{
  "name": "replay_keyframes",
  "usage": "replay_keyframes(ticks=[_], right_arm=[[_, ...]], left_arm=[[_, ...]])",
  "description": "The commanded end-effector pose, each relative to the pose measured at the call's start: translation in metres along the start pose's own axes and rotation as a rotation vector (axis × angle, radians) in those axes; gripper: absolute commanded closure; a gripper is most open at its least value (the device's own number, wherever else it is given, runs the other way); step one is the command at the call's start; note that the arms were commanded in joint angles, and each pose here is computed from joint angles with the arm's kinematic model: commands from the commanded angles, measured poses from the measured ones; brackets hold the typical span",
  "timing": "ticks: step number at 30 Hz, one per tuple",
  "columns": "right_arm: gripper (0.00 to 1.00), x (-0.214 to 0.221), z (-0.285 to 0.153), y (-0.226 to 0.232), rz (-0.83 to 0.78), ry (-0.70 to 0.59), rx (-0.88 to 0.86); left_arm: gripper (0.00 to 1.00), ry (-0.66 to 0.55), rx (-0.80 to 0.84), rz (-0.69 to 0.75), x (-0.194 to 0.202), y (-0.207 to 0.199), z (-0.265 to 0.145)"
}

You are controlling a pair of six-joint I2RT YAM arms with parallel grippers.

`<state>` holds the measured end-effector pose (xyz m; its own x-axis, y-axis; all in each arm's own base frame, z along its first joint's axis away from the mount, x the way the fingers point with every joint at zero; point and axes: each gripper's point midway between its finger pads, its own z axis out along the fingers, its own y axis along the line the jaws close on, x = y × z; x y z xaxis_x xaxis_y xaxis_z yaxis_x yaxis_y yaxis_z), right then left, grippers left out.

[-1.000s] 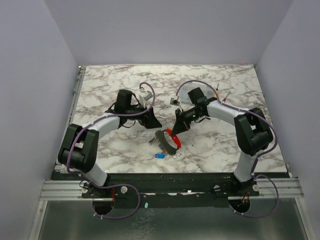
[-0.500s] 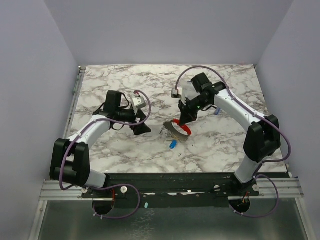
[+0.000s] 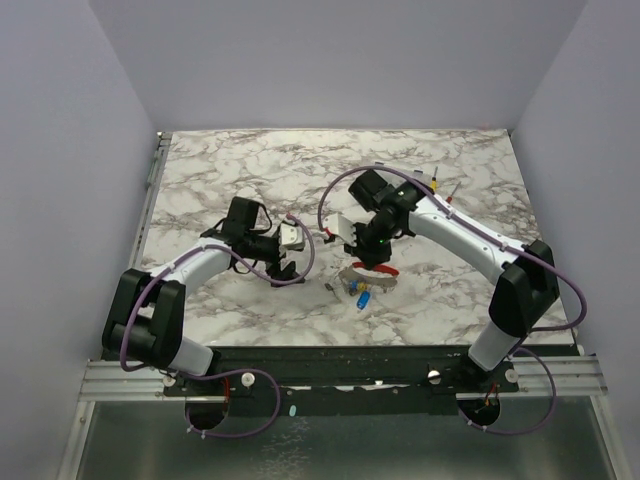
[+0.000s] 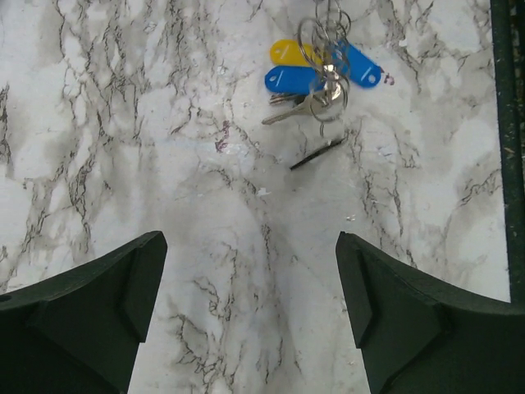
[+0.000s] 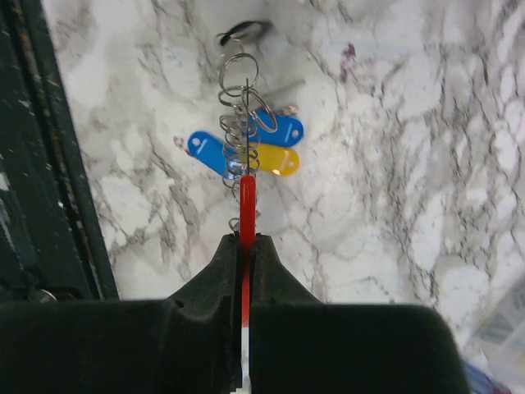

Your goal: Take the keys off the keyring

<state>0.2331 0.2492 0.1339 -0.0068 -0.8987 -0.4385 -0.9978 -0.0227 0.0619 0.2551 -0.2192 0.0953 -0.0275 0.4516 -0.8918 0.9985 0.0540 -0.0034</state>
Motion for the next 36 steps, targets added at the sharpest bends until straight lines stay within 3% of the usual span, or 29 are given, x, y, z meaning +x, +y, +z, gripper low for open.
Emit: replay_keyframes(ticks=[1, 4, 9, 20, 32, 36], right_arm=[[0.99, 0.030, -0.018, -0.028, -0.002, 0.170, 0.149], [0.99, 0.026, -0.021, -0.033, -0.016, 0.187, 0.186], [0.99, -0.009, -0.037, -0.027, -0.019, 0.051, 0.157], [0.99, -0.054, -0.069, -0.031, -0.024, -0.113, 0.208], [0.99, -0.066, -0.078, -0.028, -0.021, -0.157, 0.201], [0.99, -0.069, -0.081, -0.026, -0.024, -0.169, 0.196]], left_arm=[[0.09, 0.019, -0.034, 0.087, 0.010, 0.005, 0.001], [0.10, 0.004, -0.047, 0.089, 0.010, 0.005, 0.002], [0.10, -0.060, -0.046, 0.083, 0.000, 0.005, 0.006], [0.11, -0.227, -0.078, 0.048, -0.033, 0.007, 0.024], [0.12, -0.378, -0.146, 0.058, -0.070, 0.012, 0.036], [0.24, -0.378, -0.143, 0.053, -0.068, 0.013, 0.042]])
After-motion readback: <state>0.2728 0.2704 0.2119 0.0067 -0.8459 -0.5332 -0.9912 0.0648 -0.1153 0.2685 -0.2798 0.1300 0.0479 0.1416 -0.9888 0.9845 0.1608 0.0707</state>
